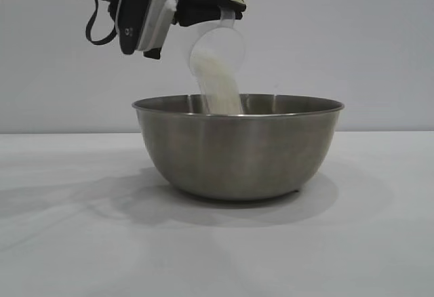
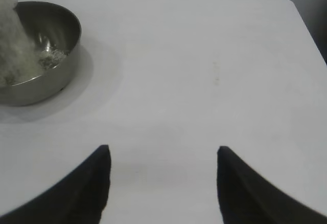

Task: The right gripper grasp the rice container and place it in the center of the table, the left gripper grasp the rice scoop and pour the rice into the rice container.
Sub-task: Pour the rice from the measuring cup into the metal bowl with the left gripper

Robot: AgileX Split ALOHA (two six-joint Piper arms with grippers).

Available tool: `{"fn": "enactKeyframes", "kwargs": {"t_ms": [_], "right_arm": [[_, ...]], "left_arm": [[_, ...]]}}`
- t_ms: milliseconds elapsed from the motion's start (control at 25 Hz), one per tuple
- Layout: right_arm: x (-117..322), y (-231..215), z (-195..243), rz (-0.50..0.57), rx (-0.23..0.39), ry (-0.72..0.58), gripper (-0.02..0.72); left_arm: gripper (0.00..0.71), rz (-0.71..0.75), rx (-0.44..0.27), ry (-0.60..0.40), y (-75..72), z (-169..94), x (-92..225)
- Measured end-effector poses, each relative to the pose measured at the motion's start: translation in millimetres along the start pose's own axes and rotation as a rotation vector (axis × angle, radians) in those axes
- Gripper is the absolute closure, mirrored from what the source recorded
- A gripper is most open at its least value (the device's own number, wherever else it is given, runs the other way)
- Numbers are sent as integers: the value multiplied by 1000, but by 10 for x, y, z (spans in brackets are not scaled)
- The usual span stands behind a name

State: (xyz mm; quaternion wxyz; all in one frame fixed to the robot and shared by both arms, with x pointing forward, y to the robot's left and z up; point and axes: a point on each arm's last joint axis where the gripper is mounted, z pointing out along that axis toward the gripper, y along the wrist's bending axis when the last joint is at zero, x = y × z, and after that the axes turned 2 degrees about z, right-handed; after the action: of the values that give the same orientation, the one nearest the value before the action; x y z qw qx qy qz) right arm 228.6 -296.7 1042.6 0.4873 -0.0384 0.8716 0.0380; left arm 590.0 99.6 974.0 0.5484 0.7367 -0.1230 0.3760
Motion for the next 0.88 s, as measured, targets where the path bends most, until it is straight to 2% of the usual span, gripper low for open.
{"fn": "enactKeyframes", "kwargs": {"t_ms": [400,880], "right_arm": [[0,0,0,0,0,0,318],[0,0,0,0,0,0,318]], "left_arm": [[710,271,13,-3,-74,23,-40],[710,378,14,-1,-74,23,-37]]}}
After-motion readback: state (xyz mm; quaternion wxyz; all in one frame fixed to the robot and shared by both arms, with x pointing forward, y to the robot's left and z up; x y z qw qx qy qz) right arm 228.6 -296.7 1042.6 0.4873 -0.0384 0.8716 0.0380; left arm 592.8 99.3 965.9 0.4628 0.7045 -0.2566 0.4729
